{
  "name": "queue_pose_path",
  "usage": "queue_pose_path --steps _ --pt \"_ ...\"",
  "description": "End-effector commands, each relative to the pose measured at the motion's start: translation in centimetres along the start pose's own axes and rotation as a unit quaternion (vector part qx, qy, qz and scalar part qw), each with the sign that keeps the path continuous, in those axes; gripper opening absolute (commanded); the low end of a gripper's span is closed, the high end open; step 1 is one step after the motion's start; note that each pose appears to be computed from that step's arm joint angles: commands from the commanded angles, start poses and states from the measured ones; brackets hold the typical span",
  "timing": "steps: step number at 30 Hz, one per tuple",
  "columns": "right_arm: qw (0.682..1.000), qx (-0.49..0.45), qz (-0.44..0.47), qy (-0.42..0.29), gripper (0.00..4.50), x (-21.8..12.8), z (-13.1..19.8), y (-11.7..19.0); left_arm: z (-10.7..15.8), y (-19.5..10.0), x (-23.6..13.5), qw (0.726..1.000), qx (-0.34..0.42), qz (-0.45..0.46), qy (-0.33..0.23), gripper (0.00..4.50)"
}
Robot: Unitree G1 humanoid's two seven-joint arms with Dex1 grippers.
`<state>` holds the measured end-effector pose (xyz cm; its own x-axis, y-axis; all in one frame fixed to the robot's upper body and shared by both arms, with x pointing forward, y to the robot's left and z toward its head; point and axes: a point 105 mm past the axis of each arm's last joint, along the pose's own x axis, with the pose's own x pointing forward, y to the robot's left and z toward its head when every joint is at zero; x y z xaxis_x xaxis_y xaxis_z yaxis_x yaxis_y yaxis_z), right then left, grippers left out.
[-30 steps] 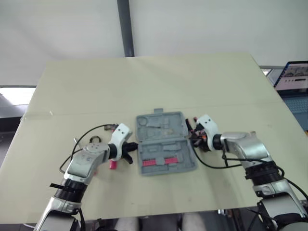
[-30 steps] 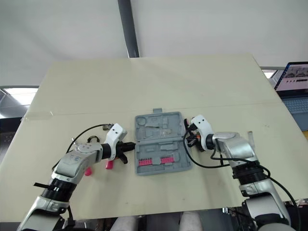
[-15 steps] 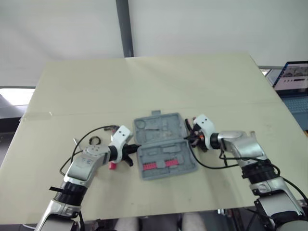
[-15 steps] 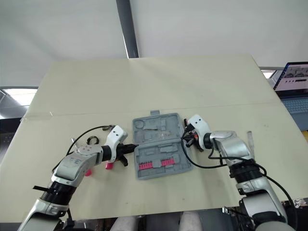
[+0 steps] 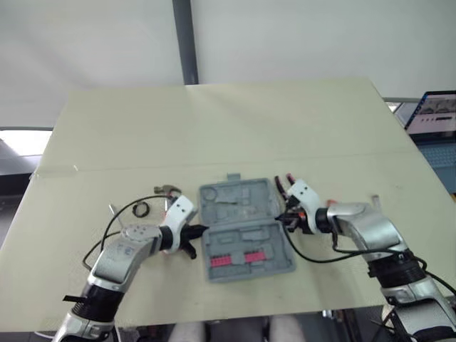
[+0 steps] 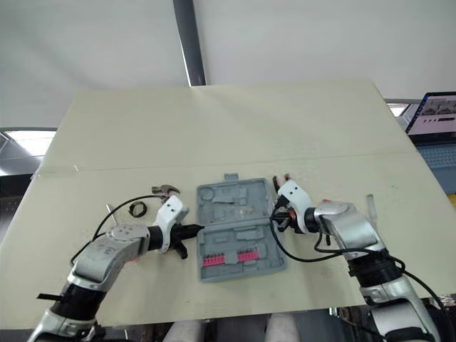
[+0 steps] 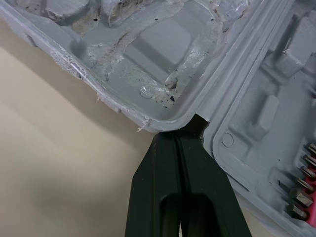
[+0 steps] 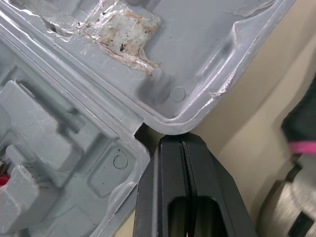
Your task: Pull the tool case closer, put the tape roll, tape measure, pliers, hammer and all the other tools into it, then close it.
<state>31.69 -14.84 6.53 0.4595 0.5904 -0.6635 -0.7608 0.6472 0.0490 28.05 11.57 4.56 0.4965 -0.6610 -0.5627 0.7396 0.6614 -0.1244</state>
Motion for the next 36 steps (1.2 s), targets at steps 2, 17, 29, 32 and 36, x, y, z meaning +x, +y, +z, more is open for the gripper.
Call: queue_pose_path --steps 2,17,29,32,36 --pt "0.999 -0.006 0.038 0.003 0.00 -0.4 -0.1 2.1 -1.1 -2.1 0.0 0.999 -0.010 -0.040 0.020 0.06" --pt "0.997 -0.007 0.056 0.046 0.00 -2.0 -2.5 5.2 -3.2 -4.5 -1.8 0.995 -0.038 -0.074 0.054 0.06" --pt "0.996 0.006 0.070 0.062 0.00 -2.5 -3.7 6.8 -4.2 -5.8 -2.3 0.992 -0.043 -0.090 0.072 0.06" --pt "0.995 0.008 0.072 0.066 0.00 -2.6 -3.9 6.9 -4.3 -6.1 -2.3 0.992 -0.043 -0.091 0.074 0.06" --pt "0.995 0.009 0.074 0.070 0.00 -2.7 -4.1 7.1 -4.4 -6.2 -2.3 0.992 -0.046 -0.093 0.074 0.06"
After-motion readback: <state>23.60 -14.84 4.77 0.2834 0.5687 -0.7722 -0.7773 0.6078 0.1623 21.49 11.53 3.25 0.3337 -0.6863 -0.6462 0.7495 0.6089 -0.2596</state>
